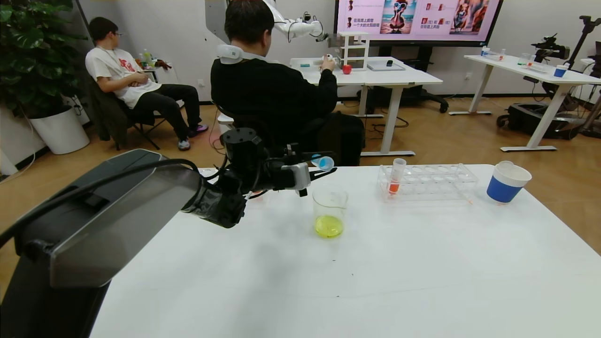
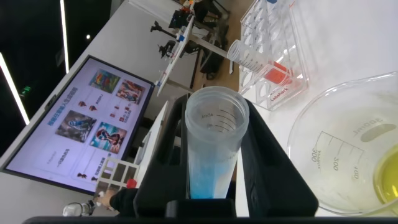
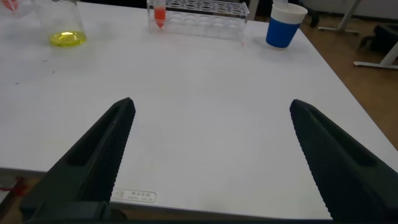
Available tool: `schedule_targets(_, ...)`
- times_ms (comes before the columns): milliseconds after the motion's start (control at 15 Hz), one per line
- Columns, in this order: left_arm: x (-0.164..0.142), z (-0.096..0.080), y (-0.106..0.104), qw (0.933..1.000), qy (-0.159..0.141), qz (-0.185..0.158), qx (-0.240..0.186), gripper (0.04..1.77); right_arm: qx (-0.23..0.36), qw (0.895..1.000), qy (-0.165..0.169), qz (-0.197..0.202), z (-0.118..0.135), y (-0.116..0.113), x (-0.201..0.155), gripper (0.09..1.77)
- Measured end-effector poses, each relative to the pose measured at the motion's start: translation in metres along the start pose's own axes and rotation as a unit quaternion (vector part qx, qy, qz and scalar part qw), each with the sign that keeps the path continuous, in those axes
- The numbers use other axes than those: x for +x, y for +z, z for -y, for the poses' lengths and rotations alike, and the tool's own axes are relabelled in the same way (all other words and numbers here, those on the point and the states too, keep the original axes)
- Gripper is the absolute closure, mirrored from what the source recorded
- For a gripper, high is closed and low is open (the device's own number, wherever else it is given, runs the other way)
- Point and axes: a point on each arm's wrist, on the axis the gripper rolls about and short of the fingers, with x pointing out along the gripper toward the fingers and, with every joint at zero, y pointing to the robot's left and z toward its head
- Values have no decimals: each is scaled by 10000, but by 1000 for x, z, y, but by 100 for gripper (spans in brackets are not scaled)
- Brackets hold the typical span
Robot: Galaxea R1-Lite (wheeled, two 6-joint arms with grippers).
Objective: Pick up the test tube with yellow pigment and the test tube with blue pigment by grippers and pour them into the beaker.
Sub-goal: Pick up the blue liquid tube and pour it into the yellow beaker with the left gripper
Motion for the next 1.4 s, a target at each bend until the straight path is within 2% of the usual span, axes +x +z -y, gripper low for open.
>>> schedule_targets(533, 1, 2, -1, 9961, -39, 153, 863, 131, -2, 10000, 0, 0, 0, 0, 0, 12)
schedule_targets(1000, 3, 2, -5, 9854, 43, 156, 1693, 131, 0, 10000, 0, 0, 0, 0, 0, 12)
schedule_targets(1400, 6, 5, -9, 9778, 66, 162, 2087, 131, -2, 10000, 0, 0, 0, 0, 0, 12)
